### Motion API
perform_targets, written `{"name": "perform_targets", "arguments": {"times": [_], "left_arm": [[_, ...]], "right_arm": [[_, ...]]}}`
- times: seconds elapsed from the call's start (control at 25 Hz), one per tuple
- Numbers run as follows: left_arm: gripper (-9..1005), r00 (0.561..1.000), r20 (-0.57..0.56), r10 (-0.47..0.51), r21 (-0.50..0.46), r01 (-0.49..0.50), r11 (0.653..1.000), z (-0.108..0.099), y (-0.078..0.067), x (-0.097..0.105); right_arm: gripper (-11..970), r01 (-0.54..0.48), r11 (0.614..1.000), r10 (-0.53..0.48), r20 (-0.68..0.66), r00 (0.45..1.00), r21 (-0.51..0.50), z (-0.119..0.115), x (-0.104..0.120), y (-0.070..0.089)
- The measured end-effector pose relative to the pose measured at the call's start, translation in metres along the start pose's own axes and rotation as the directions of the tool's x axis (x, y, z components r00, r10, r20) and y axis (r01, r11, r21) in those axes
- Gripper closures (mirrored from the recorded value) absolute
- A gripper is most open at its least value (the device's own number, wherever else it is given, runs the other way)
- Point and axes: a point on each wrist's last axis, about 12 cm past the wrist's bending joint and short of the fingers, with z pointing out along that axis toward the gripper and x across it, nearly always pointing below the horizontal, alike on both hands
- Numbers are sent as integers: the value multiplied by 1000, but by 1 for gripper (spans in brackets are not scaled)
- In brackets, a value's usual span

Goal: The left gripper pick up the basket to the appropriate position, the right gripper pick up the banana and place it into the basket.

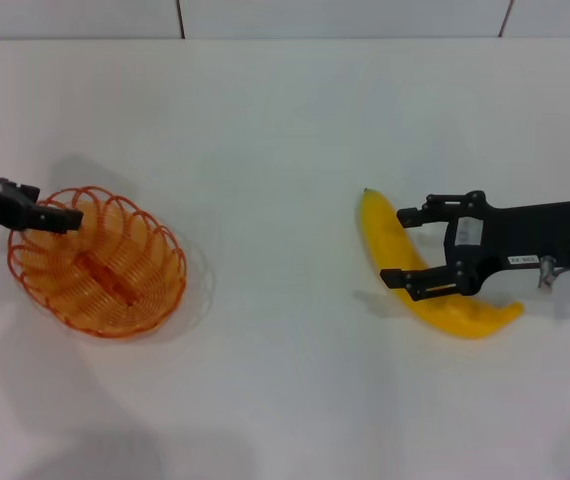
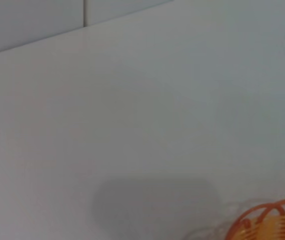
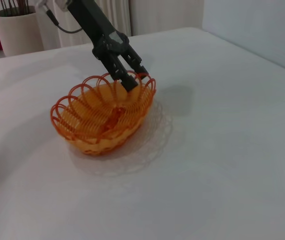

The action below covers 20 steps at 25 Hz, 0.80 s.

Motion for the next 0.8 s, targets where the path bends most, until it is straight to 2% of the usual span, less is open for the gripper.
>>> {"name": "perform_targets", "arguments": {"times": [0.72, 0.8], "left_arm": [[203, 999, -27, 34, 3, -34, 999, 9, -5, 4], [261, 999, -25, 43, -3, -43, 999, 10, -5, 5]], "right_arm": [[99, -8, 1000, 8, -3, 1000, -3, 1, 1, 0], [100, -9, 1000, 9, -3, 1000, -2, 2, 1, 0]]}}
